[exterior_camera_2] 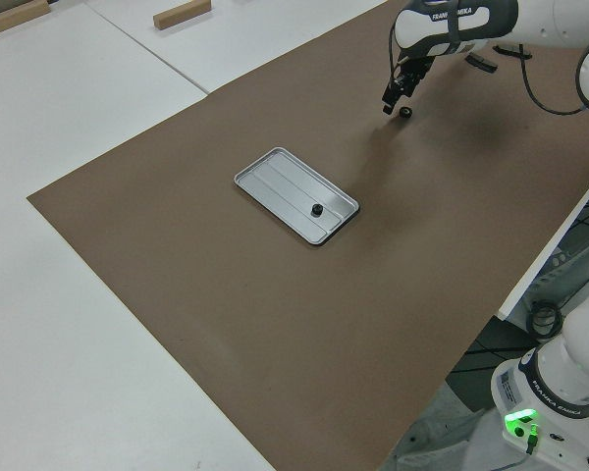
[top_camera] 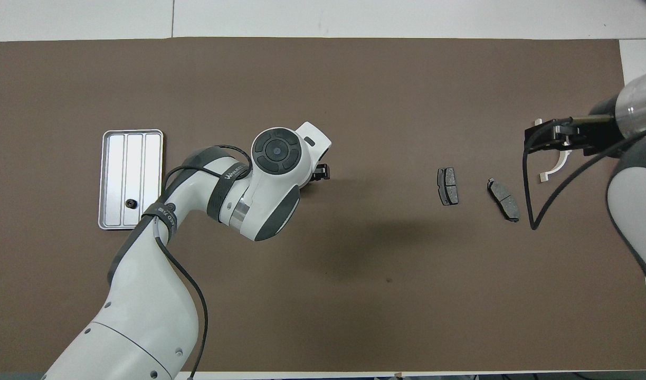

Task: Pick bearing gear from pile to tray
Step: 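Carry the second bearing to the tray while the right gripper returns to rest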

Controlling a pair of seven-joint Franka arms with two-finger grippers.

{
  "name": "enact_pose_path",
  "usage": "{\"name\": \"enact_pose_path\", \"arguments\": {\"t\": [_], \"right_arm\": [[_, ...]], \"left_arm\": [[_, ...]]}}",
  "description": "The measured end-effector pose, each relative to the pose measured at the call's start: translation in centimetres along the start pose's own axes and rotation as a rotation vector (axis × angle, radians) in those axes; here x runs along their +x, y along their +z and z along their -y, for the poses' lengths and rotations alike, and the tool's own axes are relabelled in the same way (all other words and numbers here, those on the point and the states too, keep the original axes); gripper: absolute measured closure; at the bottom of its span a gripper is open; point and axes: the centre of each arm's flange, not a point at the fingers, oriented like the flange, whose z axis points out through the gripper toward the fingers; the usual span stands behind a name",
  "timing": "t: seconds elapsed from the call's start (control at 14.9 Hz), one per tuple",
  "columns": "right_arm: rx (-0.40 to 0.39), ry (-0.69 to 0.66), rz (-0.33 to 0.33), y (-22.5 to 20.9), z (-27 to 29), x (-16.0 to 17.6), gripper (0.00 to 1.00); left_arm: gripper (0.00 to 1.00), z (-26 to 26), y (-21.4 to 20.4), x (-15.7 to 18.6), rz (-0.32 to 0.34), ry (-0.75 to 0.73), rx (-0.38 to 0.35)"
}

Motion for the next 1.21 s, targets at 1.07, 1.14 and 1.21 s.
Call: {"name": "enact_pose_path", "arguments": {"t": [1.07, 1.14, 1.21], "right_arm": [[-0.028, -0.097, 0.095, -2.3, 0.5, -4.4, 0.0], [-0.026, -0.095, 0.081, -2.4, 0.4, -4.2, 0.0], [-0.024, -0.092, 0.06, -2.4, 0.2, -3.9, 0.0]], "left_arm": [[0.66, 2.5, -1.7, 1.6, 0.051, -0.07, 0.058], [0.66, 4.4, -3.8, 3.0, 0.058, -0.069, 0.064], [0.66, 7.2, -6.5, 4.3, 0.06, -0.059, 0.064]]}}
